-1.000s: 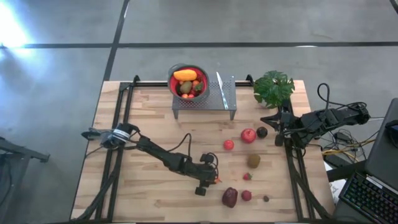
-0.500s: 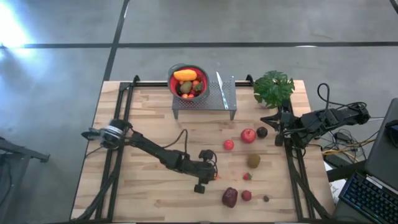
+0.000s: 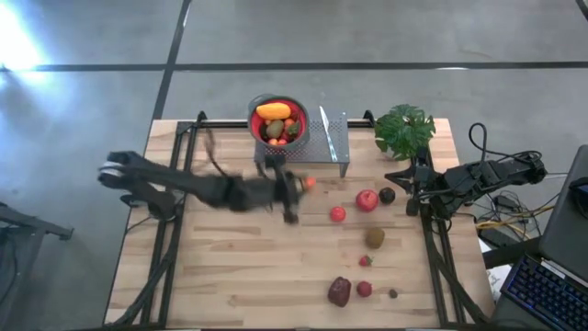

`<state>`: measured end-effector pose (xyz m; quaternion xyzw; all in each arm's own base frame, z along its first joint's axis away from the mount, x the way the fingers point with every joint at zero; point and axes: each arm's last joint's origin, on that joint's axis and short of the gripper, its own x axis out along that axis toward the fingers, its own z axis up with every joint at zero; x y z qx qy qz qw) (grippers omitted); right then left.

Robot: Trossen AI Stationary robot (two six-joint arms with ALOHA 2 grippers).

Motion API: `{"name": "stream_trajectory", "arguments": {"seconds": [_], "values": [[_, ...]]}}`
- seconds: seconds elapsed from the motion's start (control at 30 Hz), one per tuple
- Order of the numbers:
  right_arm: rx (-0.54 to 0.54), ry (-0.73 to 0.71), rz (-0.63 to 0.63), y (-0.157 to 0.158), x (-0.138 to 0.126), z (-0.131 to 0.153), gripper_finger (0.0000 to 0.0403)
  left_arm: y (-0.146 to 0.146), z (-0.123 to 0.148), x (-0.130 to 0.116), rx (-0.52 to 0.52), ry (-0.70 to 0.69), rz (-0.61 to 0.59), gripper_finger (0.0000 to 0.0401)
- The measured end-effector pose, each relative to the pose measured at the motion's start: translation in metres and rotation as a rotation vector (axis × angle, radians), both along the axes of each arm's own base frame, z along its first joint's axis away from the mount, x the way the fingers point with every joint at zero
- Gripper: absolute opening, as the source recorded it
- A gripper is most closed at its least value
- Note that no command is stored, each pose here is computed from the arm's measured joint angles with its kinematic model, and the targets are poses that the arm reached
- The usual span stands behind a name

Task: Pick & Place Fruit
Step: Put the yellow pear into the red strainer bowl on the shelf

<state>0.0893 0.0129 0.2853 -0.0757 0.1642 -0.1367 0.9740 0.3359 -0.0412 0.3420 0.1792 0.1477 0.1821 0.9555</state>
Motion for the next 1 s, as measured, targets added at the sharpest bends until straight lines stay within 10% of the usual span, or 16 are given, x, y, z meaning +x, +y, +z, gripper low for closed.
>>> {"name": "stream_trajectory", "arguments": {"seconds": [0.4,1.0], "values": [[-0.015,0.007,0.004,0.000,0.000,0.000,0.0013,0.147,0.040,-0.058,-0.354,-0.125,0.358,0.0130],[-0.019,0.015,0.005,0.000,0.000,-0.001,0.0013,0.183,-0.019,-0.034,-0.417,0.134,0.457,0.0128]]}}
